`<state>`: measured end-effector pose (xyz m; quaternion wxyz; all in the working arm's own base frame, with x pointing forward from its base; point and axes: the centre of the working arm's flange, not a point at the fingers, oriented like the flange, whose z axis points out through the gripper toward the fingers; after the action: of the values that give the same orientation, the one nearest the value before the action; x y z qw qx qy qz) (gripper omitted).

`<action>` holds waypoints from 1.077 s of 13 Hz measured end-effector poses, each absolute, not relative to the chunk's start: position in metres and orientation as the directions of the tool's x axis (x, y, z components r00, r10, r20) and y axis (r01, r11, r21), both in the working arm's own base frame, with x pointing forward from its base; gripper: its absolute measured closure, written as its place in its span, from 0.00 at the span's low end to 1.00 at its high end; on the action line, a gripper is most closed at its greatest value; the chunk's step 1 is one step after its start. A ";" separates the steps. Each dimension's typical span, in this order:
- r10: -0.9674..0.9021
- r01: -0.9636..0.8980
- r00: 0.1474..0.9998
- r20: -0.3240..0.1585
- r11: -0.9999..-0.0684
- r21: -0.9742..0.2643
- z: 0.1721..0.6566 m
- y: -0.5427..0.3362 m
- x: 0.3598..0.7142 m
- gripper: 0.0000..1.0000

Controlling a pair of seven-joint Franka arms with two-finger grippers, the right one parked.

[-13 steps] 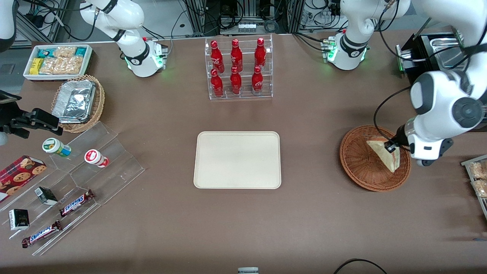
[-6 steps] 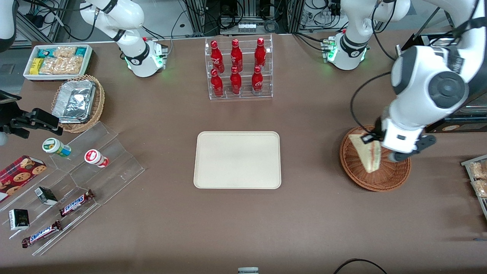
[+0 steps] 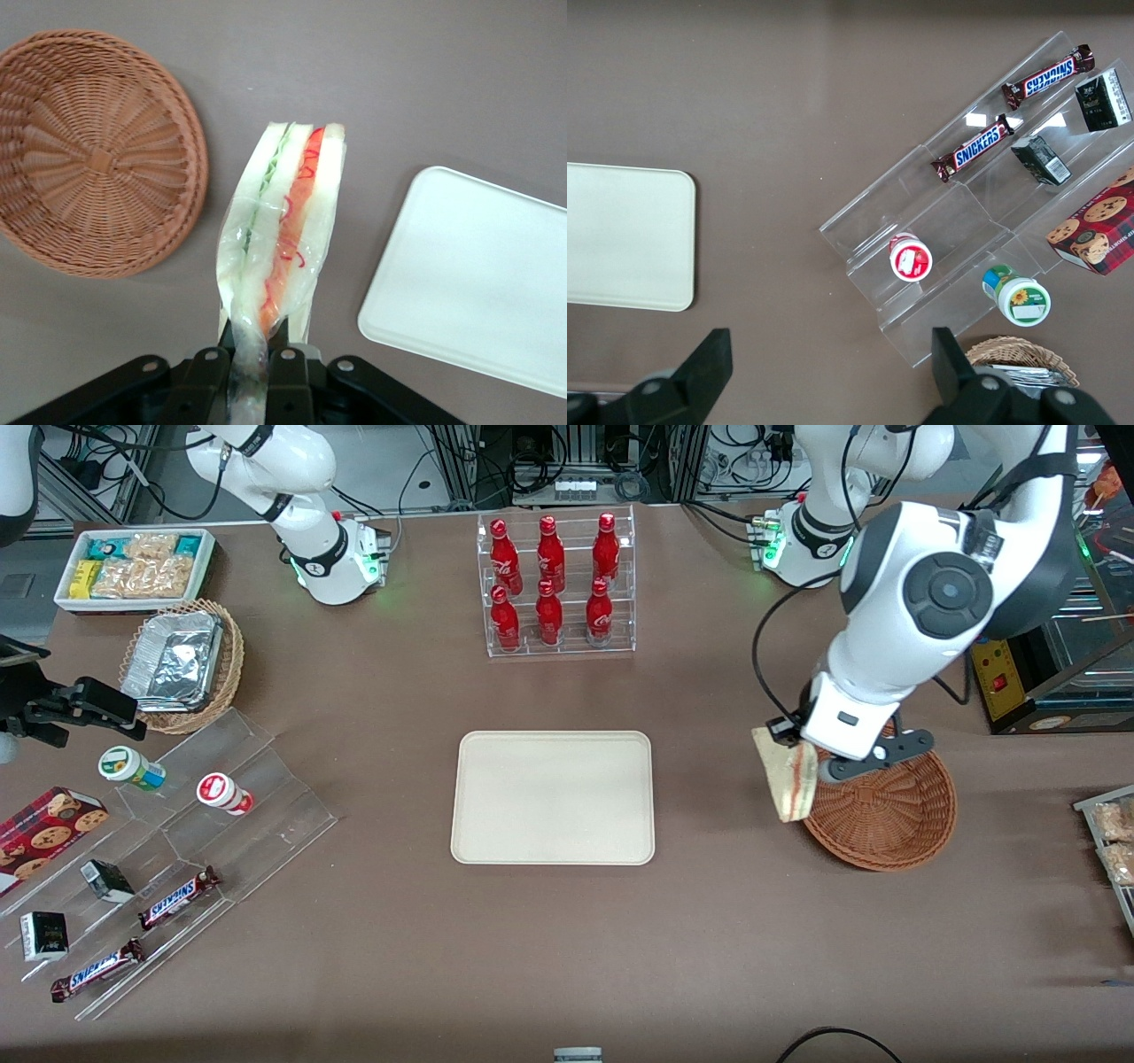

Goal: Place sandwich from basket to tray
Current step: 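Lift the sandwich out of the basket with the left gripper, then carry the sandwich over the cream tray, lower it and release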

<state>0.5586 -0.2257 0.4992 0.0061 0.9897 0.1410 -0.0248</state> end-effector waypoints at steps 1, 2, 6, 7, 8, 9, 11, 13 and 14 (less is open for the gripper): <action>0.263 0.264 0.963 -0.051 -0.964 0.013 0.501 -0.237 0.556 0.85; 0.242 0.243 0.969 -0.051 -0.970 0.015 0.499 -0.250 0.553 0.85; 0.135 0.135 0.990 -0.043 -0.991 0.009 0.477 -0.322 0.533 0.85; 0.117 0.117 0.992 -0.046 -0.993 0.002 0.468 -0.337 0.528 0.85; 0.105 0.105 0.994 -0.043 -0.994 -0.001 0.458 -0.350 0.525 0.85; 0.097 0.097 0.995 -0.031 -0.995 0.004 0.447 -0.360 0.525 0.85; 0.096 0.096 0.995 -0.021 -0.995 -0.001 0.421 -0.376 0.528 0.85; 0.104 0.104 0.994 -0.018 -0.994 -0.015 0.386 -0.394 0.527 0.85; 0.117 0.116 0.993 -0.013 -0.993 -0.019 0.369 -0.401 0.527 0.85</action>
<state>0.5273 -0.4015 0.3688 -0.0090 0.9982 0.0584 -0.0071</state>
